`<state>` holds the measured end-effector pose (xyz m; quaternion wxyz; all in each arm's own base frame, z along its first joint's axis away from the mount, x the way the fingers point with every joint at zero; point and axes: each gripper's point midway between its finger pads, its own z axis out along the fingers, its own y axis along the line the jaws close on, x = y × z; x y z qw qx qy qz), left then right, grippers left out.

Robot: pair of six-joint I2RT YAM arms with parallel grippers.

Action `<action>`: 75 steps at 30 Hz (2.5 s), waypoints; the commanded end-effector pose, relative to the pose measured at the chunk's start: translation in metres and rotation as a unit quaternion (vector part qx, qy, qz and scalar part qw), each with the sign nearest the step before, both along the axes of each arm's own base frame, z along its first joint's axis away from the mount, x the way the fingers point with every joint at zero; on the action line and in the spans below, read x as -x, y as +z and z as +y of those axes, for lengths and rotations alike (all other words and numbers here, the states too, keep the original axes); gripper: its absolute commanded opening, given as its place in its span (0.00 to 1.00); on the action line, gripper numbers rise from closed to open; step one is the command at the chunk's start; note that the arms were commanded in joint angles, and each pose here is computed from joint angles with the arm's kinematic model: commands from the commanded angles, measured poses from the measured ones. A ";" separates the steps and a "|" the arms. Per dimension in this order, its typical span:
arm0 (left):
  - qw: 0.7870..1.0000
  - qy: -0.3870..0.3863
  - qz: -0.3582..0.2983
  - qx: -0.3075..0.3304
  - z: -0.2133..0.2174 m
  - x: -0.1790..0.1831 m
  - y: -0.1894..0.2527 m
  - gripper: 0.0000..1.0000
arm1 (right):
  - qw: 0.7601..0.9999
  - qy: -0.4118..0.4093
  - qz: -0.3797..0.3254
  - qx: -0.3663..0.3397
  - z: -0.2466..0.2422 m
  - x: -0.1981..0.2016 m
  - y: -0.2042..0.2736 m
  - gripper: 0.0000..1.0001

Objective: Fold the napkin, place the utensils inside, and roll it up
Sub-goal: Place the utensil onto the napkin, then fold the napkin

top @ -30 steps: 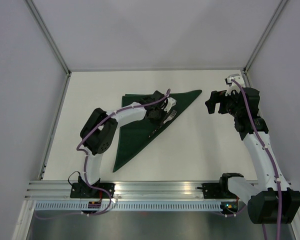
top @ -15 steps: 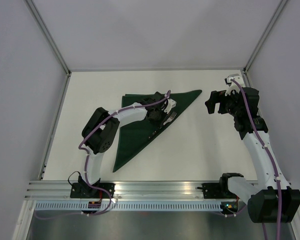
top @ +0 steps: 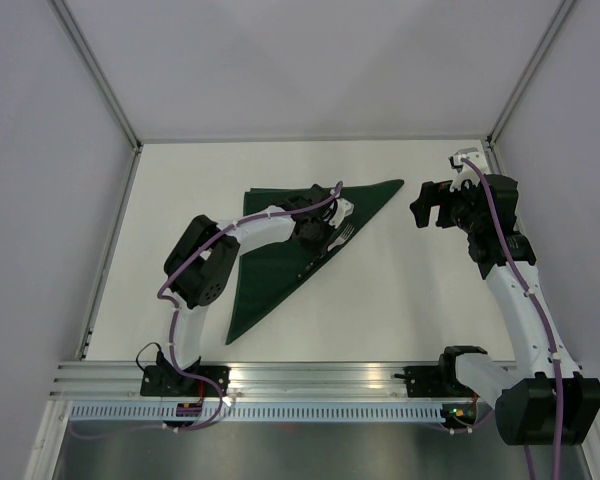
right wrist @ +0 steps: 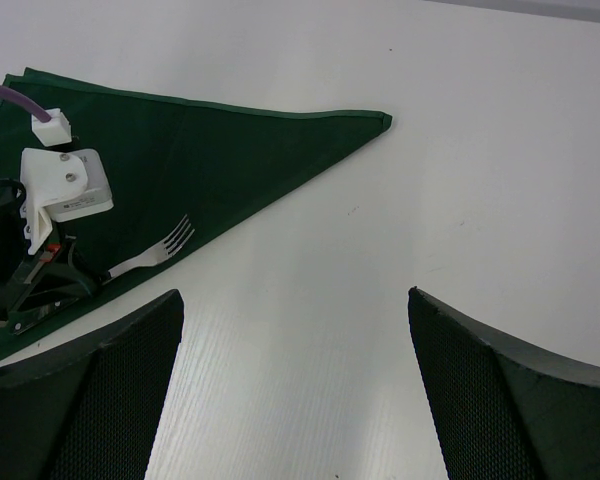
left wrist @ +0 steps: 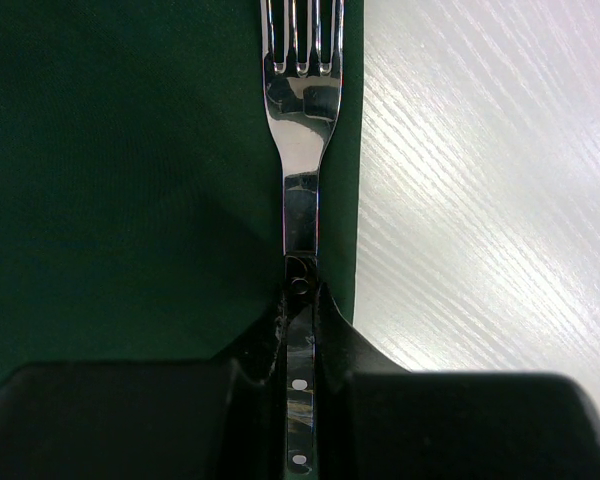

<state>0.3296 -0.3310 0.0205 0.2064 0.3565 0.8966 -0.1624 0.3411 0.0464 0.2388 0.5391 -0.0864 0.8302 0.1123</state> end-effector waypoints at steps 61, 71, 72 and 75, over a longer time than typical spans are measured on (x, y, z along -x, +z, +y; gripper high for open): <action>0.803 0.388 -0.313 0.326 0.245 0.125 0.429 0.63 | 0.799 0.541 -0.125 0.232 0.415 0.229 -0.123 0.76; 0.800 0.387 -0.321 0.328 0.251 0.132 0.429 0.63 | 0.776 0.554 -0.178 0.244 0.449 0.245 -0.157 0.75; 0.801 0.388 -0.320 0.324 0.251 0.131 0.427 0.63 | 0.777 0.552 -0.180 0.244 0.451 0.244 -0.159 0.74; 0.800 0.390 -0.323 0.320 0.253 0.131 0.425 0.63 | 0.775 0.548 -0.188 0.253 0.461 0.241 -0.166 0.72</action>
